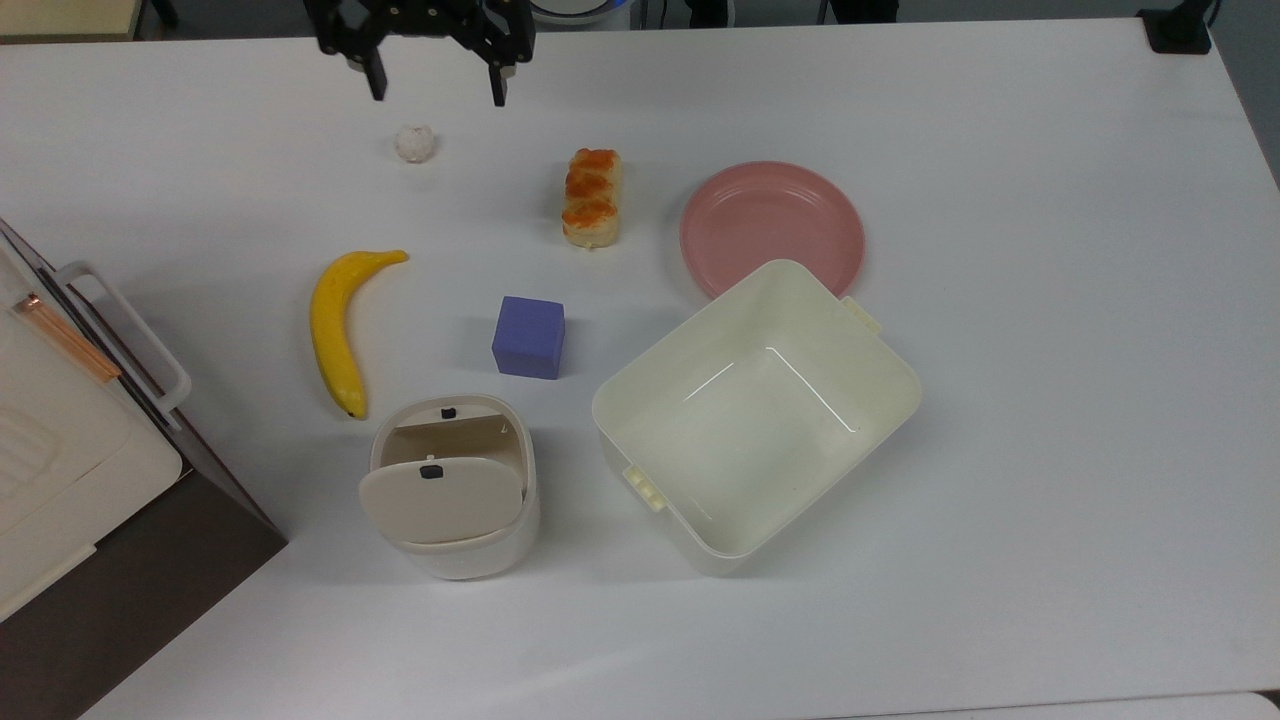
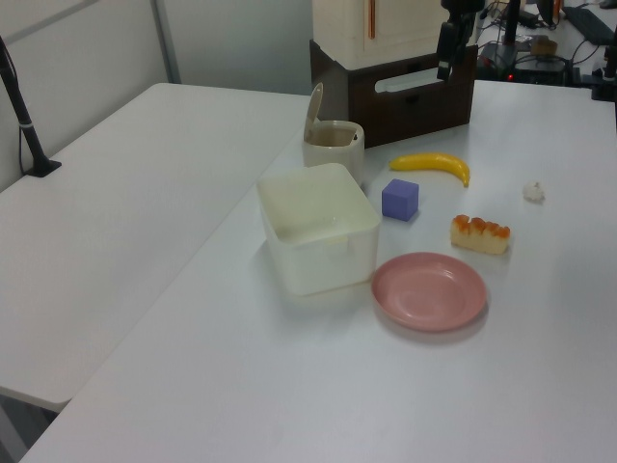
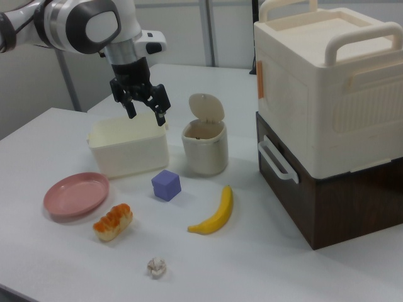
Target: Open the trash can
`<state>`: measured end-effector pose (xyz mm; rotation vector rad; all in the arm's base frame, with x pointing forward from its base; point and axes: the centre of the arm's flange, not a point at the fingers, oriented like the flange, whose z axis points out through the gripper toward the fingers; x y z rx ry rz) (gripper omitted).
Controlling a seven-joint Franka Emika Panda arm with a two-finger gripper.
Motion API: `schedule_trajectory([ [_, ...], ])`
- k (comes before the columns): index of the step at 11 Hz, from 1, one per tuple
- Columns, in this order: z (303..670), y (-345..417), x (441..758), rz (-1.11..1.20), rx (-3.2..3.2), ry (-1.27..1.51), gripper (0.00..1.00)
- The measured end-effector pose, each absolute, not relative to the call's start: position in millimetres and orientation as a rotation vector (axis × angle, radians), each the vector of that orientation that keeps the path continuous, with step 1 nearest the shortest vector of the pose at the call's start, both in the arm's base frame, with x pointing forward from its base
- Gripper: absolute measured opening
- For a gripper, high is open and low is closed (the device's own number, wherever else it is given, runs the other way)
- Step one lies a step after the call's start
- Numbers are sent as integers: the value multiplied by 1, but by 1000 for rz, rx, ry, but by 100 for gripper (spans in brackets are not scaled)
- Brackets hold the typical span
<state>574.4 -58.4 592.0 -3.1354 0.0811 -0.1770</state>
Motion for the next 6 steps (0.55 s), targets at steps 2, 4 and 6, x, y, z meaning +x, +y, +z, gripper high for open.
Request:
schedule_trajectory([
  [2,592,-64,573,-170,-3135,102,100],
  [4,595,-63,570,-123,-3132,146,100],
  [6,601,-63,570,-123,-3118,292,100],
])
